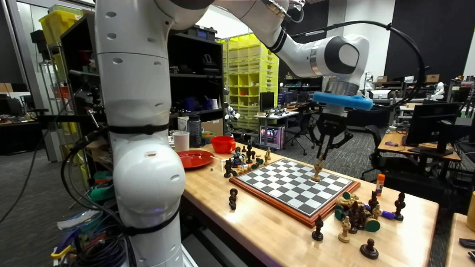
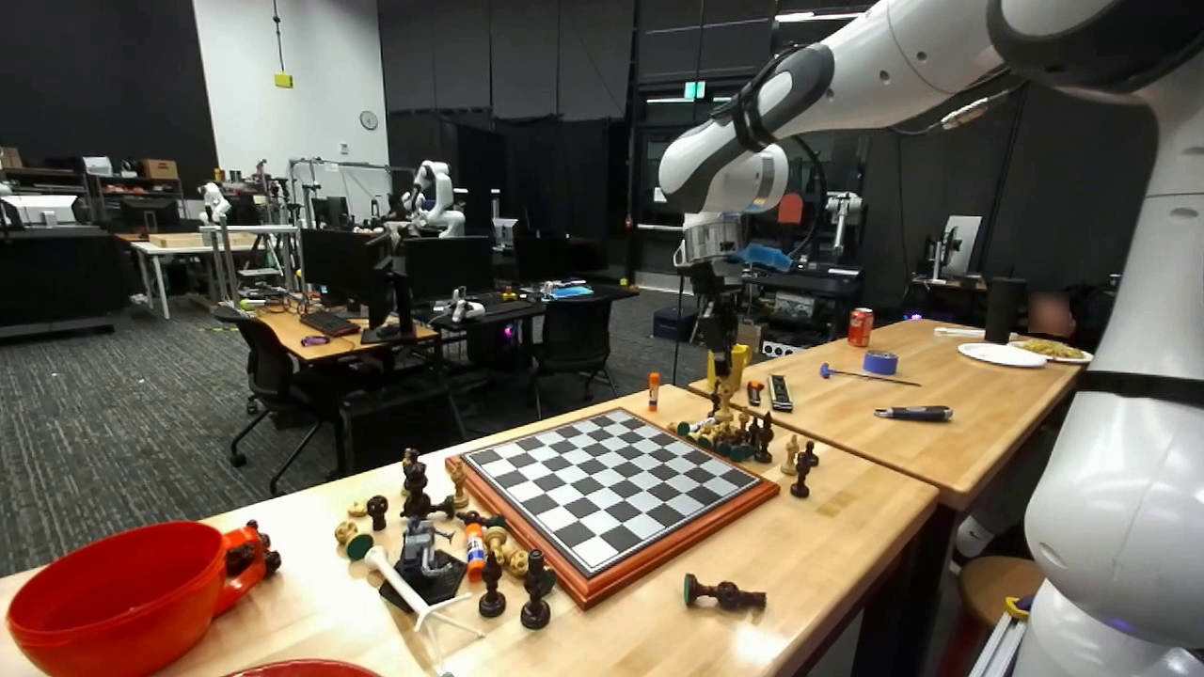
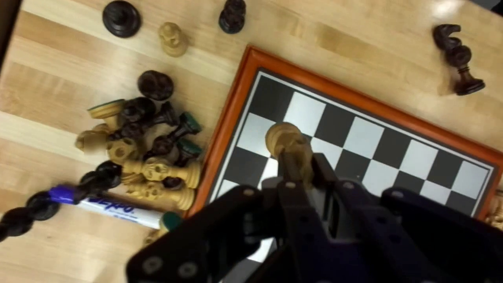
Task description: Put a light brown chess piece on the board
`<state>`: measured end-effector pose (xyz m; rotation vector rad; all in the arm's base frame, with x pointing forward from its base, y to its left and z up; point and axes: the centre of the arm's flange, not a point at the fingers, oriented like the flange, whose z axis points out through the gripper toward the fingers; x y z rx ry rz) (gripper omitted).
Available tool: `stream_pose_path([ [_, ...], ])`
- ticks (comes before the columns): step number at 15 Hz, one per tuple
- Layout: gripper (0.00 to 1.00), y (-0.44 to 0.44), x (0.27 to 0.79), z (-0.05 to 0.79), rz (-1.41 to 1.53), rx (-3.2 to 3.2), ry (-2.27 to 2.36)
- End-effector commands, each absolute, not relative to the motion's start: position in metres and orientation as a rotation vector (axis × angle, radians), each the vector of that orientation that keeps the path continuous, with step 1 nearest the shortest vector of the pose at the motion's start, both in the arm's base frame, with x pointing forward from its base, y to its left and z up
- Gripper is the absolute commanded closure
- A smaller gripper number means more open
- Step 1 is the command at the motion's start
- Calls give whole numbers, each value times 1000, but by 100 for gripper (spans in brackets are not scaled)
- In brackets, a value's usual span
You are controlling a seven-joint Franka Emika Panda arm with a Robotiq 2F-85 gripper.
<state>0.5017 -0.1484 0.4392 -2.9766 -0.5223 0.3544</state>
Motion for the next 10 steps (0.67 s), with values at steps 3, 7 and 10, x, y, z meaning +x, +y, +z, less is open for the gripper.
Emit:
stream_pose_path([
  [3,97,-88,476,429,330,-2894,-685],
  [7,97,-58,474,405,262,-2895,-757],
  [10,97,-38,478,385,159,-2905,-785],
])
